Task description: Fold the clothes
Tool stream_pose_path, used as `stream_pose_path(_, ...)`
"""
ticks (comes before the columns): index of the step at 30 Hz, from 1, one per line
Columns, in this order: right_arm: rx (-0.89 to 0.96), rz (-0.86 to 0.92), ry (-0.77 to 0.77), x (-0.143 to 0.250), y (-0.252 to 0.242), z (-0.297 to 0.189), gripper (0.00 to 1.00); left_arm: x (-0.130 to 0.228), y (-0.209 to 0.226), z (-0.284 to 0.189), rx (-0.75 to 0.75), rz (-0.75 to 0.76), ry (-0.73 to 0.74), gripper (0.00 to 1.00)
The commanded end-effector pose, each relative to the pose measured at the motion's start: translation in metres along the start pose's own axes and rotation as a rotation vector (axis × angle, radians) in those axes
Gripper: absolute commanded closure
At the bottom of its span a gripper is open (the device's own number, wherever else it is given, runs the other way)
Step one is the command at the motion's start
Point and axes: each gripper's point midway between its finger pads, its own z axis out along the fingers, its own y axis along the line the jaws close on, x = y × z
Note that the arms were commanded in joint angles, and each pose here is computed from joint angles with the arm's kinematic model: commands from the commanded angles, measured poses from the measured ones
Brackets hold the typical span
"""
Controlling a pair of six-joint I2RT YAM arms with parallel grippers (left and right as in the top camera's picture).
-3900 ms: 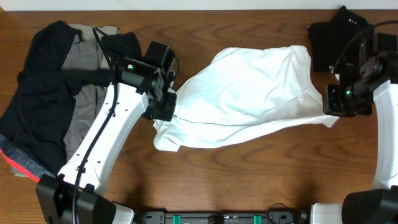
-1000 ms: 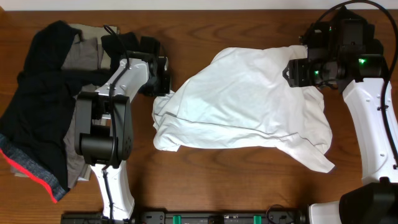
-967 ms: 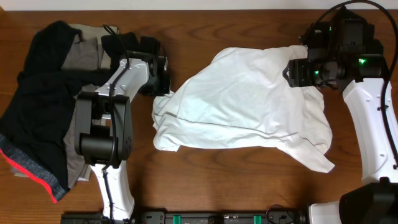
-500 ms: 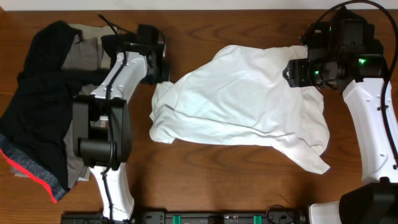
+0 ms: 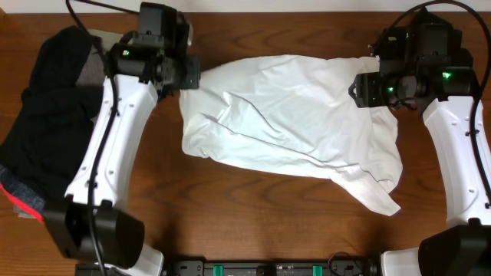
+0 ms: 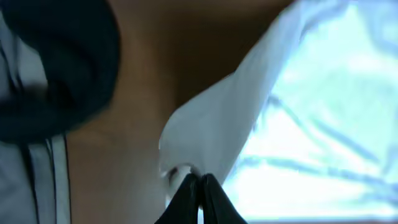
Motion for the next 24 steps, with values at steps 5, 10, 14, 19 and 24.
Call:
stream_pose_path(5, 0.001, 0.002, 0.006, 0.0, 0.0, 0.003, 0.34, 0.063, 0.001, 0.026, -0.031, -0.008, 0.255, 0.94)
stream_pose_path(10, 0.001, -0.001, 0.007, 0.001, 0.0, 0.003, 0.34, 0.097, 0.006, 0.047, -0.044, -0.021, 0.37, 0.94)
stream_pose_path(14, 0.002, -0.001, 0.007, 0.001, 0.0, 0.003, 0.34, 0.121, 0.006, 0.06, -0.039, -0.039, 0.452, 0.94)
stream_pose_path(19, 0.001, -0.001, 0.004, 0.0, 0.0, 0.003, 0.33, 0.136, -0.001, 0.066, 0.009, -0.054, 0.496, 0.48)
stream_pose_path(24, 0.001, -0.003, -0.002, -0.002, 0.0, 0.003, 0.32, 0.129, -0.002, 0.069, 0.014, -0.046, 0.462, 0.39)
